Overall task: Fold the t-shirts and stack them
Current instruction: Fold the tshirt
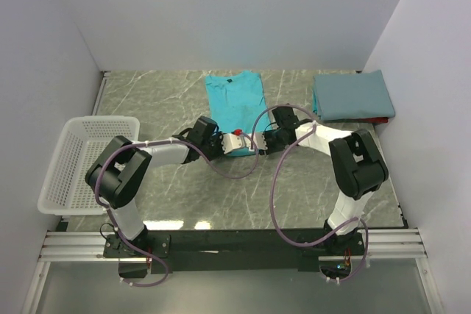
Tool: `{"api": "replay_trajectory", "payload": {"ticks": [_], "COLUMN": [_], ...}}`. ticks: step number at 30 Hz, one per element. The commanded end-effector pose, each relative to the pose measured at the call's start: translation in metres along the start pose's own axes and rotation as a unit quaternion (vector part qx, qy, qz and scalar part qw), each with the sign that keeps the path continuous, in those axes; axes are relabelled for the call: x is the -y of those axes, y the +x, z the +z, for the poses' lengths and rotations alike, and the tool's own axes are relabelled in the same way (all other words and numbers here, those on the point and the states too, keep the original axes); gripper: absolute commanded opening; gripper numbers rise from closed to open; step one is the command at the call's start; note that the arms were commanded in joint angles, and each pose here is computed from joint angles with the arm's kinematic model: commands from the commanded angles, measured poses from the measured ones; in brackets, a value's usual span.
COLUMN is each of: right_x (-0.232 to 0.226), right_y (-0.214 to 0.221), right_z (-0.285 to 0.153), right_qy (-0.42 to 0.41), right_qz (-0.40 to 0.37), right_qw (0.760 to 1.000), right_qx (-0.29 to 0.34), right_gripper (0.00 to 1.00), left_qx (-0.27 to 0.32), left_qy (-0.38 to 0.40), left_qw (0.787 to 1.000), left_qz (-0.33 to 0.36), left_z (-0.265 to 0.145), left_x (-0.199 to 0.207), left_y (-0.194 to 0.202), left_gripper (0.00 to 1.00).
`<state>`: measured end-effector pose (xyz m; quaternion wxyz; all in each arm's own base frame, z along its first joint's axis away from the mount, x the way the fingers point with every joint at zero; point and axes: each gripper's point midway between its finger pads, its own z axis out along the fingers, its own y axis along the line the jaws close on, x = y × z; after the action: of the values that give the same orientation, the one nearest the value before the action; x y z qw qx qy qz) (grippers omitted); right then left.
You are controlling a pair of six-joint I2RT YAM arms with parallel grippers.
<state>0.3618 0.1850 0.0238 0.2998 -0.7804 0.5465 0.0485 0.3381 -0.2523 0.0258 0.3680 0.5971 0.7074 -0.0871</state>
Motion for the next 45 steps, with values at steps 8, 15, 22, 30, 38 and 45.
{"api": "replay_trajectory", "payload": {"ticks": [8,15,22,30,38,45], "right_x": [-0.028,-0.094,-0.173,-0.162,-0.047,0.053], "right_y": [-0.008,-0.027,-0.056,-0.07,-0.053,-0.044], "right_z": [-0.014,-0.052,-0.096,-0.12,-0.114,-0.106], "right_qy": [-0.05,-0.09,-0.16,-0.101,-0.014,0.027], "right_qz": [-0.006,0.005,0.032,0.077,0.164,0.198], "right_qw": [0.999,0.996,0.985,0.99,0.986,0.98], "right_qx": [0.001,0.026,0.049,0.054,0.022,0.016], "right_gripper": [0.0,0.0,0.0,0.0,0.0,0.0], "left_qx": [0.008,0.045,0.065,0.096,0.088,0.076], "left_qy": [0.058,0.147,0.239,0.196,0.095,0.007], "left_qw": [0.998,0.988,0.968,0.976,0.992,0.997], "left_qz": [-0.006,-0.02,-0.026,-0.007,0.003,-0.03], "left_z": [-0.018,-0.05,-0.091,-0.111,-0.082,-0.061], "left_x": [0.025,0.092,0.176,0.171,0.08,-0.02], "left_y": [-0.002,-0.034,-0.064,-0.088,-0.096,-0.093], "left_gripper": [0.01,0.0,0.0,0.0,0.0,0.0]}}
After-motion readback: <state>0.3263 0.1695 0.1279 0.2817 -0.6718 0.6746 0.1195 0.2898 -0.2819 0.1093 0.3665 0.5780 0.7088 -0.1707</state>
